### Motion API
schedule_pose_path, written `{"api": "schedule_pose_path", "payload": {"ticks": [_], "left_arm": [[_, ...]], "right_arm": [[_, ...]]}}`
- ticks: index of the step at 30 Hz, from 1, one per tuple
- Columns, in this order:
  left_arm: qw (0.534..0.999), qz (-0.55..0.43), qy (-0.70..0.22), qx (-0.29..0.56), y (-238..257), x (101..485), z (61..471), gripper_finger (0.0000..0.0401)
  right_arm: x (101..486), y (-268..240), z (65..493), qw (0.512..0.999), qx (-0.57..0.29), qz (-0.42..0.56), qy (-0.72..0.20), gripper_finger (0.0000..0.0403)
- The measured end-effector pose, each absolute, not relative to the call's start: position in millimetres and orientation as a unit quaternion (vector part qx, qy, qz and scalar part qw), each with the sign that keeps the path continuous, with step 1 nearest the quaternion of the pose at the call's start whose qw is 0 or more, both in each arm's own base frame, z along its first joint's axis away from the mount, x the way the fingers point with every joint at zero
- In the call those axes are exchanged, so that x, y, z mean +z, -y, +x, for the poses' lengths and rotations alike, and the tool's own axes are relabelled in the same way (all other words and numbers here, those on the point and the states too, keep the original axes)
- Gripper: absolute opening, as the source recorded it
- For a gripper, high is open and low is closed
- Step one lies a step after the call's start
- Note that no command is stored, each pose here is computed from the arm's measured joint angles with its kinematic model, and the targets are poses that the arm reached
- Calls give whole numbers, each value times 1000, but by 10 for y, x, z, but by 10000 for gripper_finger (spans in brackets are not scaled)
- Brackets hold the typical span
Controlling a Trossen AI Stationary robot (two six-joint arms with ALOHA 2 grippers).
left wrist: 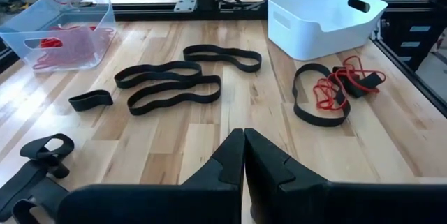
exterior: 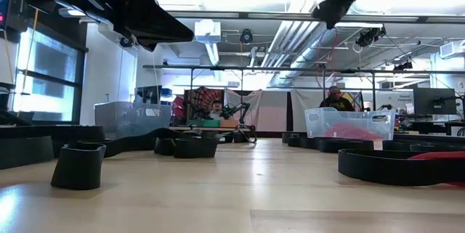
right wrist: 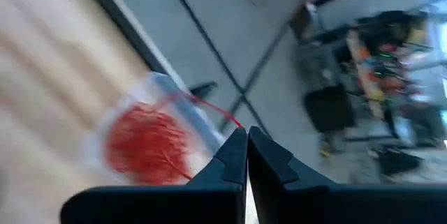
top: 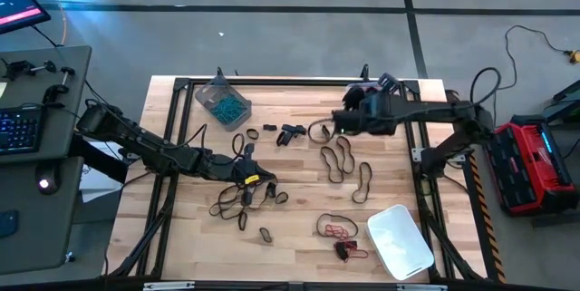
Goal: Sort rubber bands into baskets
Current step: Put the red rubber band into the transparent bin
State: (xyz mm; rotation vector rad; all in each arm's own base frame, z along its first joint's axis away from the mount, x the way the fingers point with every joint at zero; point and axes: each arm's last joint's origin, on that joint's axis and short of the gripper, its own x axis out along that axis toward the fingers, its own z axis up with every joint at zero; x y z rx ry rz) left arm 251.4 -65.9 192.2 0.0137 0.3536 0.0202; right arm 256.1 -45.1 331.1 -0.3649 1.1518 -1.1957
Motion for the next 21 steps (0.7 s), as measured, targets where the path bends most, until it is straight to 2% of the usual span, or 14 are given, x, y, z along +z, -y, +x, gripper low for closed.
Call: {"api": "schedule_pose_path", "payload": {"ticks": [6,13,16,21], "left_arm": [[984,7,-176,10,660,1922,2513,3],[984,15,-176,9,659,1922,2513,3],[984,15,-176,9,660,1923,2514,3],[985,-1,-173,9,662,1928,2515,3]], "right_arm": [[3145,918,2363,603,-574,-140,-536,0],[2669,1258,2236,571,-586,-132,-559,0],[2446,1385,2222,579,-583,-120,-558,0],[2152,1556,2202,622,-560,-82,-542,0]]}}
